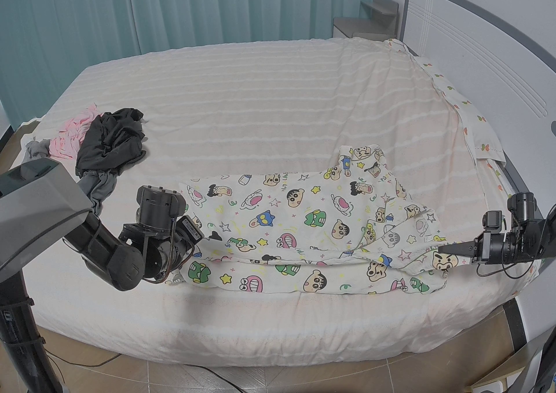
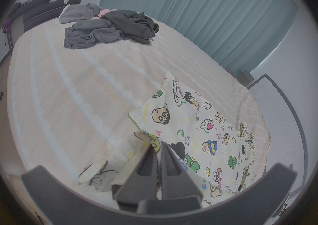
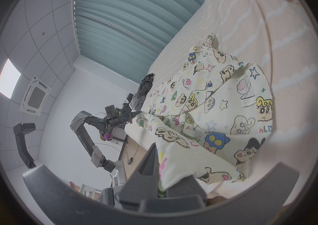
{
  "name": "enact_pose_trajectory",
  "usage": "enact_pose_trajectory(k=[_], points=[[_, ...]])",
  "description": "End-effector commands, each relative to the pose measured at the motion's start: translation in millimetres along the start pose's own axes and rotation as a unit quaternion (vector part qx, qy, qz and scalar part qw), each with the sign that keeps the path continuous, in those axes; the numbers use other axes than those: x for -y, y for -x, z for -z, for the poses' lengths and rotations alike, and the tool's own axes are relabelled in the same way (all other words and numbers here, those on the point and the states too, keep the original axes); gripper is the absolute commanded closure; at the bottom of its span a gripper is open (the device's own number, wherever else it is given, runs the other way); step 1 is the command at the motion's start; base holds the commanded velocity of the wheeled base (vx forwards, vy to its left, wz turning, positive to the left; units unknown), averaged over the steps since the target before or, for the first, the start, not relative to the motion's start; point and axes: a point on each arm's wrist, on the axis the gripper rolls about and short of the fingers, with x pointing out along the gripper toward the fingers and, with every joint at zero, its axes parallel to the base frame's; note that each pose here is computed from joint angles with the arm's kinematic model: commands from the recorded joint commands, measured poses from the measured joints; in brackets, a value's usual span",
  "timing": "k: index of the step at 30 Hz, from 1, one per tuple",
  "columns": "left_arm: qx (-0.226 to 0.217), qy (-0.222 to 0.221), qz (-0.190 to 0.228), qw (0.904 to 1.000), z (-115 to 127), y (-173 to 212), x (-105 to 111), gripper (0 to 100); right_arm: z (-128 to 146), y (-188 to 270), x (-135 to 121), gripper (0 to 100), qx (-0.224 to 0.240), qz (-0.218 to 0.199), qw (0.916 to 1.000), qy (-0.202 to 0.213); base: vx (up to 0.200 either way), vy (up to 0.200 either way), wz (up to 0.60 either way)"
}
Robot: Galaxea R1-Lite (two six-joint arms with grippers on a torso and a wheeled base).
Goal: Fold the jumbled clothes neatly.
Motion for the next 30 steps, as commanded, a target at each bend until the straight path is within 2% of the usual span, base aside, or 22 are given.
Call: enact_pose_trajectory(k=[1, 7, 8, 14, 18, 19, 23, 30], points=[[-0.008, 0.000, -0.006, 1.0000, 4, -16, -2, 100, -1, -10, 16, 100, -0.008, -0.004, 0.9999, -0.009, 0.000, 0.000, 0.00], [0.000, 0.007, -0.004, 1.0000, 1, -32, 2, 100, -4, -13, 22, 100, -0.003, -0.005, 1.0000, 0.005, 0.000, 0.000, 0.00], [0.001, 0.007, -0.003, 1.0000, 1, -33, 2, 0, -4, -12, 22, 100, -0.002, -0.004, 1.0000, 0.007, 0.000, 0.000, 0.00], [0.015, 0.016, 0.010, 0.9997, -5, -30, 8, 0, -3, -11, 21, 100, 0.001, -0.005, 0.9999, 0.014, 0.000, 0.000, 0.00], [0.037, 0.026, 0.028, 0.9986, -15, -23, 11, 0, -1, -12, 21, 100, 0.004, -0.005, 0.9997, 0.023, 0.000, 0.000, 0.00], [0.053, 0.033, 0.042, 0.9971, -25, -16, 14, 0, 1, -11, 21, 100, 0.007, -0.005, 0.9995, 0.031, 0.000, 0.000, 0.00], [0.065, 0.039, 0.056, 0.9956, -34, 0, 18, 0, 2, -12, 19, 100, 0.012, -0.006, 0.9989, 0.046, 0.000, 0.000, 0.00], [0.048, 0.033, 0.042, 0.9974, -28, 31, -2, 0, 4, -17, 29, 100, 0.009, -0.008, 0.9990, 0.043, 0.000, 0.000, 0.00]])
